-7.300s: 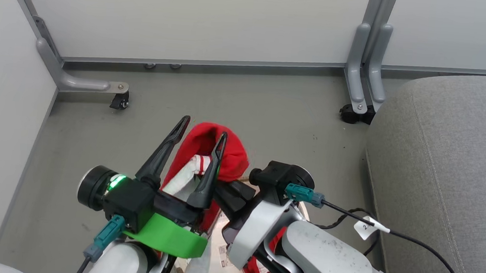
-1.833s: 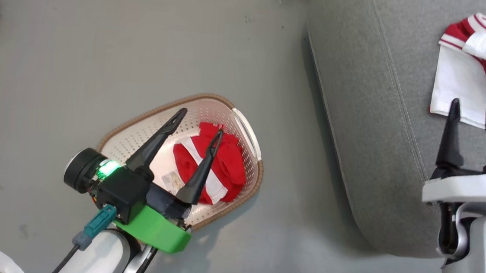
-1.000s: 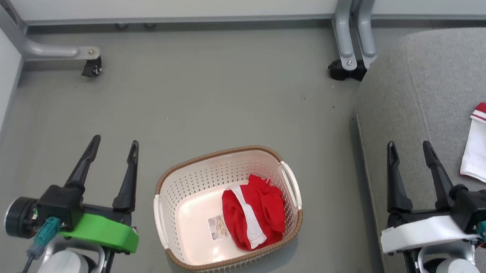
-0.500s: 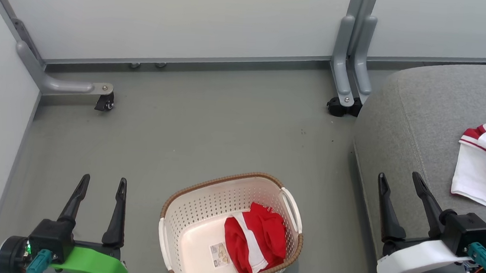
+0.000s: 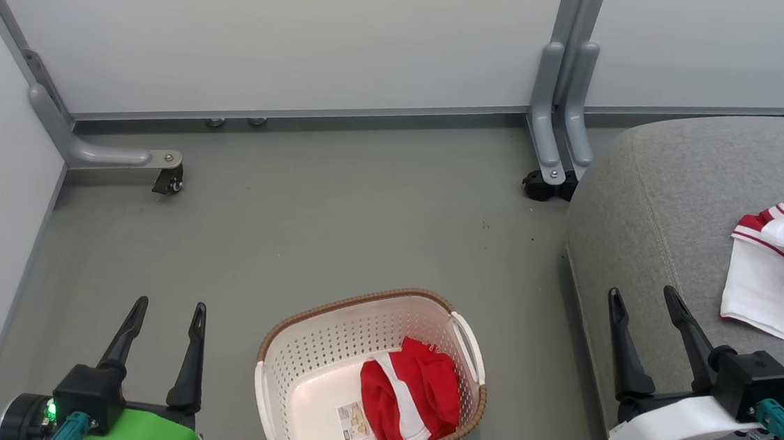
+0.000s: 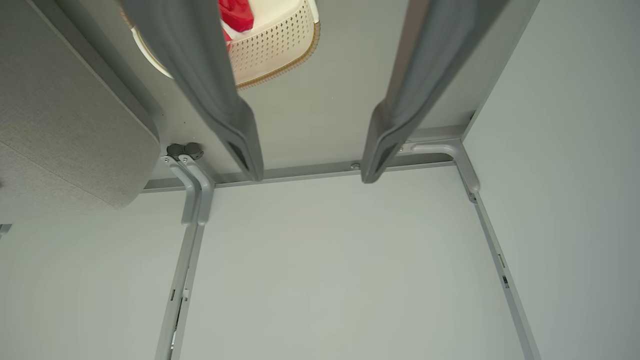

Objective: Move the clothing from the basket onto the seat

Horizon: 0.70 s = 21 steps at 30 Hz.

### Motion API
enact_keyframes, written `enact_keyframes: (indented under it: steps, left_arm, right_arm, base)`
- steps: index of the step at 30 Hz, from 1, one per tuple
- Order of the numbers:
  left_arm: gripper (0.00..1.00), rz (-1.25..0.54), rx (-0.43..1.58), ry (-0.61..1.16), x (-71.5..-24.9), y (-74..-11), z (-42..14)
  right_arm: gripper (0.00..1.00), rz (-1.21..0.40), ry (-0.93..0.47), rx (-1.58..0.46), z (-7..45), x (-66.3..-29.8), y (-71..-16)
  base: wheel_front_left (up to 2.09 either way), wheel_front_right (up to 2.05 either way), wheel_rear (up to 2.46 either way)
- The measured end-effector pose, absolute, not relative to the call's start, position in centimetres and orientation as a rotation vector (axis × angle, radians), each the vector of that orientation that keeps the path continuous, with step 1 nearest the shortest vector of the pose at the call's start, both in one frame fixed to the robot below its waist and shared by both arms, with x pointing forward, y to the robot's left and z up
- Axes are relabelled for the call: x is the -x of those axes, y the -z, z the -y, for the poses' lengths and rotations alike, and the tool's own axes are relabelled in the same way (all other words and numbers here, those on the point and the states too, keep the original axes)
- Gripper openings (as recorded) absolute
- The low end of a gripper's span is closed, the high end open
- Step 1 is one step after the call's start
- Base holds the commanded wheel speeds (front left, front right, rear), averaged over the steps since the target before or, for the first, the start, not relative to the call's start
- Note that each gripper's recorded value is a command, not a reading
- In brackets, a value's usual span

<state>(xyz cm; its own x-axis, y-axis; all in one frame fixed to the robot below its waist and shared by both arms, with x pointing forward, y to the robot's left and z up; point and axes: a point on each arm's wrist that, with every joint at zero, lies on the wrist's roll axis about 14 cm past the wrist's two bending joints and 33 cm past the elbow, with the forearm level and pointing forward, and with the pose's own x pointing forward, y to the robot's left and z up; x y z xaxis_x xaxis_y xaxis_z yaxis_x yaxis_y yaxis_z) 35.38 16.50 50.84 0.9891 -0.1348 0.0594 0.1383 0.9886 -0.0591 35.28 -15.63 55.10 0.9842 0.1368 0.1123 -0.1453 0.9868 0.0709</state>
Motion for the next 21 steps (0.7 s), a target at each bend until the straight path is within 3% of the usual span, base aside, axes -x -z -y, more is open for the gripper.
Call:
enact_keyframes:
  steps: [21]
  left_arm:
    - [1.00, 0.019, 0.055, 0.137, -35.6, -49.5, -16.7]
  right_arm:
    - [1.00, 0.092, -0.140, -0.082, 15.7, -35.5, -54.6]
  base:
    - [0.00, 0.00, 0.00]
